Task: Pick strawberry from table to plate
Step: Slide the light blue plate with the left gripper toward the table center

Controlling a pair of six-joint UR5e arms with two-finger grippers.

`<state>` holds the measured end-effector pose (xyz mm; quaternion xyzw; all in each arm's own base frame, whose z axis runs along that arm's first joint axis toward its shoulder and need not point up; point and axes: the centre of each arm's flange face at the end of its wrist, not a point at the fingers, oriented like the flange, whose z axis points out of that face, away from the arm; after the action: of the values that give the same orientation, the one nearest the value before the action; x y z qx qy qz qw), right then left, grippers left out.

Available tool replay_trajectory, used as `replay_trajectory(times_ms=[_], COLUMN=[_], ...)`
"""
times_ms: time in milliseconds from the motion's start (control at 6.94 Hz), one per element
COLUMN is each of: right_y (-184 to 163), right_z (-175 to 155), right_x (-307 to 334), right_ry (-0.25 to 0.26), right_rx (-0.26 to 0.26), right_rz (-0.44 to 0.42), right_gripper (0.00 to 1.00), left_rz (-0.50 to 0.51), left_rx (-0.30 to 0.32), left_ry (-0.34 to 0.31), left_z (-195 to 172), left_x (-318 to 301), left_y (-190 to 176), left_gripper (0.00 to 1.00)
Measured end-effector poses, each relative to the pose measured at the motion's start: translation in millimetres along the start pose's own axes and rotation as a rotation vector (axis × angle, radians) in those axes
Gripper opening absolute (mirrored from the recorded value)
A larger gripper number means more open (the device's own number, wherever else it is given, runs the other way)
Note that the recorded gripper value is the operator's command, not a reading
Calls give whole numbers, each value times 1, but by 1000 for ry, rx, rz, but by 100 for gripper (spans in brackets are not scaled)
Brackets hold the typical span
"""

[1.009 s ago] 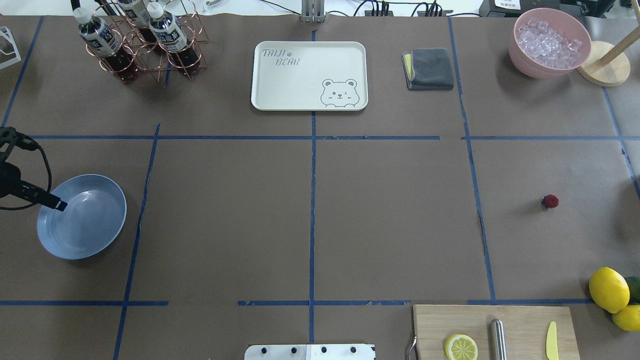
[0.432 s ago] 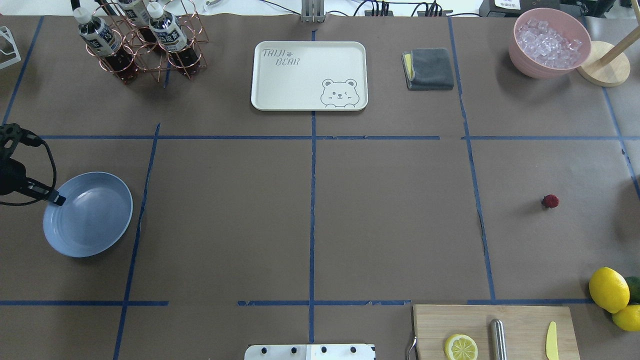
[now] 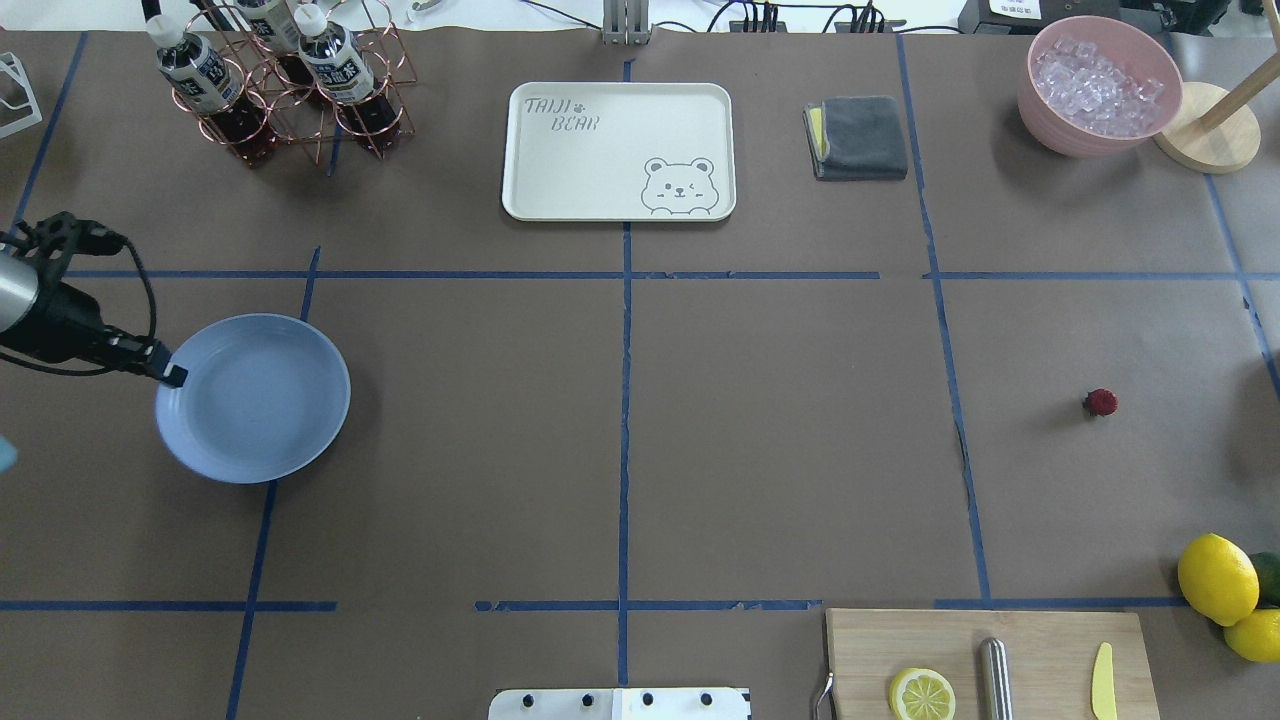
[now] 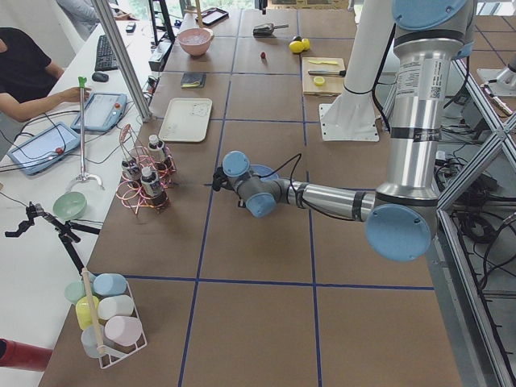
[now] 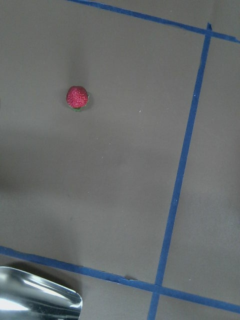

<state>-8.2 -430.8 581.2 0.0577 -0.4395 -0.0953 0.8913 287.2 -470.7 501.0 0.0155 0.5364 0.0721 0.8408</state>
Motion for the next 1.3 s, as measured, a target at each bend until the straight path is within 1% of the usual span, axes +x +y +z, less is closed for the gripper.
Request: replay_trajectory(times_ms=[144, 288, 432, 577, 721, 1009, 1297], right_y=[-2, -4, -4, -4, -4, -4, -5], right_z=[2, 3, 4, 5, 7, 9, 12], right_x=[-4, -6, -7, -8, -9, -10, -12], right_ry=[-1, -2, -2, -2, -3, -4, -5], right_rx=[-3, -5, -7, -10, -13, -19, -24], right_rz=[9, 11, 12, 12, 12, 8, 8], right_gripper=[100, 100, 100, 100, 100, 100, 100], left_rz=[-63, -116, -143, -147, -146, -138, -134], left_rx=[-16, -25, -24, -16, -15, -11, 39], left_ry=[60, 109, 142, 161, 169, 170, 153], left_z=[26, 58, 93, 115, 127, 140, 149], left_x=[74, 156, 227, 270, 291, 304, 303], left_y=[-9, -10, 6, 23, 32, 37, 31], left_gripper=[0, 0, 0, 0, 0, 0, 0])
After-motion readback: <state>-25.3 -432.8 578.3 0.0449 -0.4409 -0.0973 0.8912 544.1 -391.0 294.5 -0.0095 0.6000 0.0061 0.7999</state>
